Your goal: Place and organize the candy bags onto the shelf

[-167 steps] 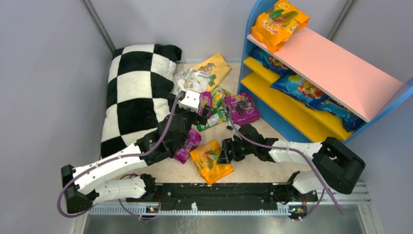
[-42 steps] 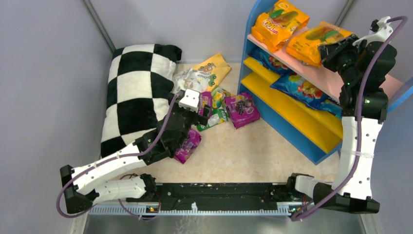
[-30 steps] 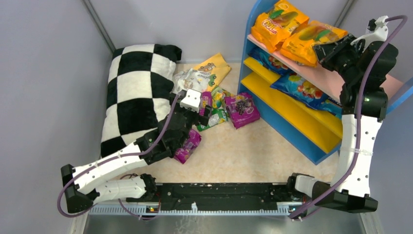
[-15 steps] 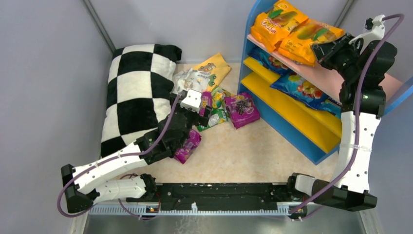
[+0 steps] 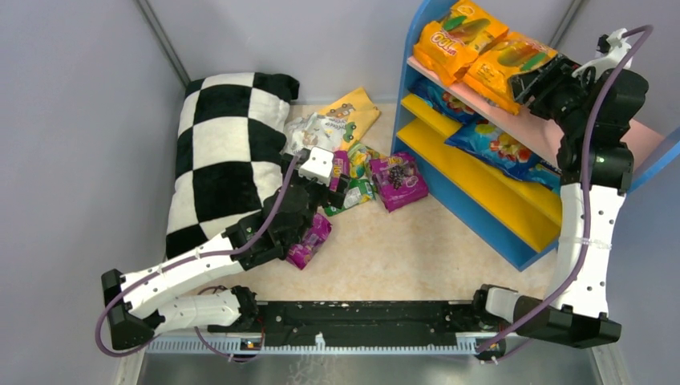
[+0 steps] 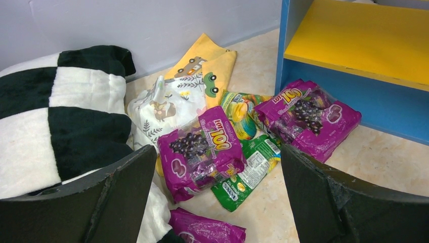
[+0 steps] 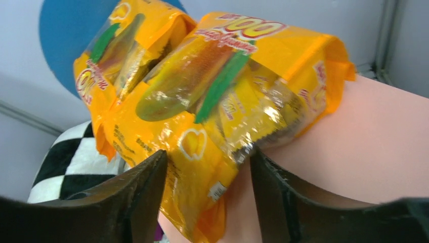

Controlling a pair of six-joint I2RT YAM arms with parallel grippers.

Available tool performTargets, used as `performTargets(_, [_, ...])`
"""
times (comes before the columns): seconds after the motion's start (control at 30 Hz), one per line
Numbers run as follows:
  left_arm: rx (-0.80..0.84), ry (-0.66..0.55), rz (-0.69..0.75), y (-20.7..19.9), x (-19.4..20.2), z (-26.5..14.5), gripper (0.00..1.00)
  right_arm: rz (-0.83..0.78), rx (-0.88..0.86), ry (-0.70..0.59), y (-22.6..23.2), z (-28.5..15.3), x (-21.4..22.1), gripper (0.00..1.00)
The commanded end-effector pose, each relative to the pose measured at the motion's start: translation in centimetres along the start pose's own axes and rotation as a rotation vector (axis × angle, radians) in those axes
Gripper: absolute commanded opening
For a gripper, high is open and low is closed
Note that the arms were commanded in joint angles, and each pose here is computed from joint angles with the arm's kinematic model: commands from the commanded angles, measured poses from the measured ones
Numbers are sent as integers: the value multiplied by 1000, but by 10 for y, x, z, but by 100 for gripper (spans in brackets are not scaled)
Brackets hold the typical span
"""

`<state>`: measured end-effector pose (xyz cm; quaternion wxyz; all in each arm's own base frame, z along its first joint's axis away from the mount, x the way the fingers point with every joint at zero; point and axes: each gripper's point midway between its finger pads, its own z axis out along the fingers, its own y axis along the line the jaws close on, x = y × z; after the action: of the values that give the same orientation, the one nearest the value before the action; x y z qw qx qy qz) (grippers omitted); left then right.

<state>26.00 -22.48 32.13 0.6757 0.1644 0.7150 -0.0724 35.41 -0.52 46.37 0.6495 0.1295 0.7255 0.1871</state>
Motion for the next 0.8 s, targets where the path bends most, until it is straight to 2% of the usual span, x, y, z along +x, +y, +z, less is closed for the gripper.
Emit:
performTargets(0.0, [-9, -38, -45, 2, -20, 1, 98, -71, 118, -128, -4, -40, -31, 67])
performTargets(0.1, [-10, -39, -47, 2, -20, 0, 98, -96, 144, -163, -2, -56, -38, 80])
performTargets(0.27, [-22, -40, -43, 5, -21, 0, 98, -152, 27, -143, 36, -69, -35, 82])
performTargets(0.47, [-47, -63, -54, 13, -26, -4, 98, -289, -334, -256, 113, -119, -41, 83])
performTargets(0.5, [-50, -68, -57, 14, -27, -5, 98, -298, -416, -237, 125, -122, -34, 83])
performTargets(0.57, [-60, -71, -56, 18, -27, -6, 98, -304, -750, -185, 174, -142, -8, 84])
performTargets(0.63, [-77, -74, -58, 22, -27, -8, 98, -250, -981, -122, 200, -158, 15, 87])
performTargets(0.7, [-96, -101, -88, 28, -34, -11, 98, -183, -1092, -64, 212, -167, 34, 89])
performTargets(0.77, [-111, -125, -108, 35, -37, -16, 98, -151, -1095, -29, 215, -163, 53, 90])
